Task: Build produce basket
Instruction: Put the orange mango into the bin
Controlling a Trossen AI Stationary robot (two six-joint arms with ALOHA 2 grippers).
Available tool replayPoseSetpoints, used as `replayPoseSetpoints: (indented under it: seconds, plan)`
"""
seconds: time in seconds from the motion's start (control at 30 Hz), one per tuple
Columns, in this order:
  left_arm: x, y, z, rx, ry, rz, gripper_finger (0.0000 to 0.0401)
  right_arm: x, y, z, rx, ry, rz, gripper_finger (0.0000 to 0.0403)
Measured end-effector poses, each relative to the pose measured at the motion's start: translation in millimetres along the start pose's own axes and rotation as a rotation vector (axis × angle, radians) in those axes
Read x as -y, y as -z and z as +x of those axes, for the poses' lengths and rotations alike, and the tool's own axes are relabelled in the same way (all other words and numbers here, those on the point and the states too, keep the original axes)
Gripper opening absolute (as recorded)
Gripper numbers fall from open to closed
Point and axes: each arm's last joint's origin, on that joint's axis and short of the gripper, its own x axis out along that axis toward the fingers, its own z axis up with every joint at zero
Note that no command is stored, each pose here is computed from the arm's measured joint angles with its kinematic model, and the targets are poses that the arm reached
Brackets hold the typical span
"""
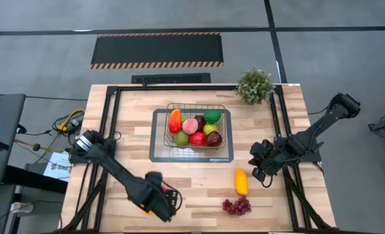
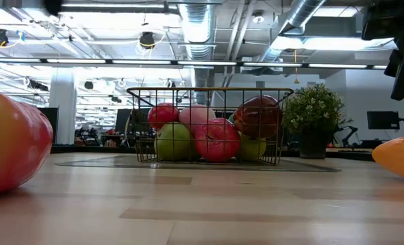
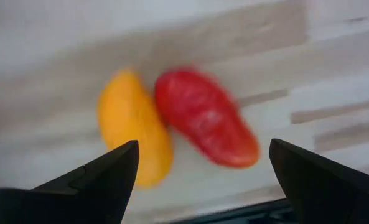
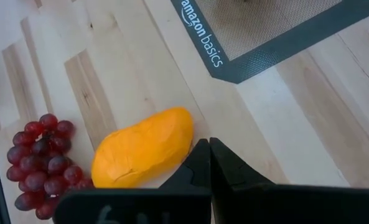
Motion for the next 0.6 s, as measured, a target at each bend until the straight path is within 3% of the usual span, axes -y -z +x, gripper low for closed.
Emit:
replayPoseSetpoints:
  seconds: [0.13,0.27,0.6]
  plan:
    - [1.1,17.7,14.4,-0.044,-0.038,-0.155,0.0345,0.1,0.1,0.0,-0.001,0.0,-0.003,0.0007]
    - [5.6,29.0,25.1,-0.029,-0.003,-0.237,0.0345,0.0,0.1,0.0,-0.001,0.0,-0.004,0.0007]
    - [24.7,41.3,69.9,-0.032,-0.006,-0.255,0.0345,0.3,0.0,0.0,-0.002,0.002,-0.004,0.0007]
